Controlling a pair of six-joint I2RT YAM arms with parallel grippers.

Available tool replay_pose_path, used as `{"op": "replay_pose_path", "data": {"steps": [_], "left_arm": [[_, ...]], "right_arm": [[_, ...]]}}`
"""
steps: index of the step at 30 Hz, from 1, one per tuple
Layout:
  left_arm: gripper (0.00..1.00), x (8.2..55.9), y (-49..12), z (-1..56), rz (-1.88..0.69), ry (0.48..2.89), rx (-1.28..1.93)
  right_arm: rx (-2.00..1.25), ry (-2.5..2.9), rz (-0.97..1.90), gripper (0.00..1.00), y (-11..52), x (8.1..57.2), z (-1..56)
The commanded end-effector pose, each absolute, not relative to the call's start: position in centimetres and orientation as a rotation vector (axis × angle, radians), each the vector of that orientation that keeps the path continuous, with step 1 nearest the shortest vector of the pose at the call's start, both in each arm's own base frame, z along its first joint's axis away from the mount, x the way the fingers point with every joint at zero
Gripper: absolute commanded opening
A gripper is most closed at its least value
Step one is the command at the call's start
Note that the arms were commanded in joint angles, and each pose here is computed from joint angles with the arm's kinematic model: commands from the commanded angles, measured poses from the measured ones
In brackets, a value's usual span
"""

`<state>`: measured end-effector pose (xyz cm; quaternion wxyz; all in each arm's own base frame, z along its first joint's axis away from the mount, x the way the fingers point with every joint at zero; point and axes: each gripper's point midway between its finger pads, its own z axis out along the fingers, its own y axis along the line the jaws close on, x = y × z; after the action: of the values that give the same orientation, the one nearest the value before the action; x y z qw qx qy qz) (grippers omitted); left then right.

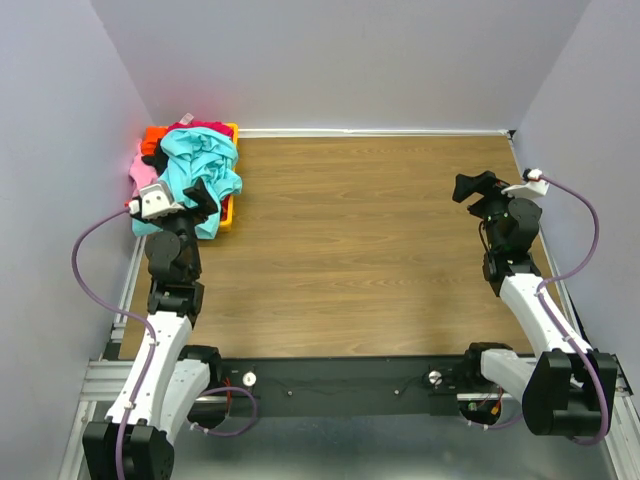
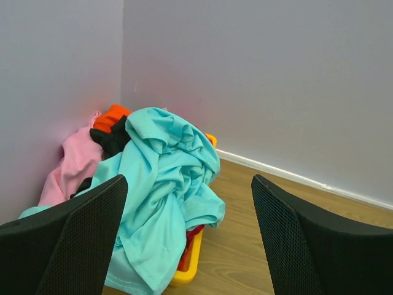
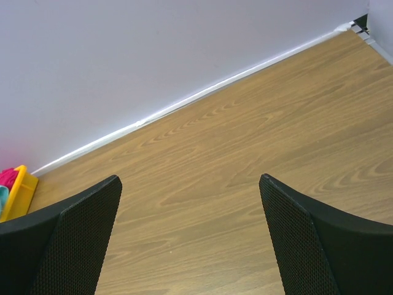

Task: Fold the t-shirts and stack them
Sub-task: Grab the tshirt from the pile

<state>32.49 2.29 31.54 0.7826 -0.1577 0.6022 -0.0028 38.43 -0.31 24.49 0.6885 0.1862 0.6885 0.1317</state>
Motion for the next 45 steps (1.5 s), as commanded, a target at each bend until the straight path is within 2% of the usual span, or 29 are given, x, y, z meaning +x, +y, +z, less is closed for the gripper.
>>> {"op": "replay_pose_path", "data": {"steps": [1,5,9,27,31,33,35,38,41,42,43,45], "left_arm": [[0.9,32.7,2.6,31.4,0.036,1.315,-0.326],[0.93,33.8,4.0,30.3,0.128,1.356,-0.366],[0.93,35.9,7.9,28.7,0.258,1.41,-0.46],[0.93,48.2,11.1,18.1,0.286,1.728,-0.46],[0.9,49.8,11.1,15.5,0.281,1.796,-0.458],[0.81,50.3,11.0,14.3,0.281,1.829,-0.467],[0.65,50.3,11.0,13.2,0.276,1.855,-0.479],[0.51,50.1,10.8,13.1,0.26,1.858,-0.487],[0.33,49.8,10.3,14.4,0.229,1.835,-0.478],[0.17,49.7,10.1,14.7,0.221,1.83,-0.472],[0.17,49.5,10.0,15.2,0.219,1.821,-0.471],[0.03,48.7,9.5,17.0,0.207,1.79,-0.456]], "right_arm": [[0.446,1.553,0.281,1.0,-0.7,38.5,24.1],[0.443,1.556,0.286,1.0,-0.6,38.4,24.3],[0.448,1.554,0.299,1.0,-0.4,38.5,24.2],[0.432,1.544,0.346,1.0,0.3,38.1,24.6],[0.432,1.542,0.346,1.0,0.3,38.1,24.6],[0.433,1.537,0.342,1.0,0.2,38.0,24.7],[0.433,1.53,0.34,1.0,0.2,37.9,24.9],[0.435,1.533,0.339,1.0,0.1,37.9,24.8],[0.434,1.531,0.338,1.0,0.1,37.8,24.8],[0.434,1.528,0.337,1.0,0.1,37.8,24.9],[0.436,1.524,0.337,1.0,0.1,37.8,25.0],[0.433,1.525,0.34,1.0,0.1,37.7,25.0]]}}
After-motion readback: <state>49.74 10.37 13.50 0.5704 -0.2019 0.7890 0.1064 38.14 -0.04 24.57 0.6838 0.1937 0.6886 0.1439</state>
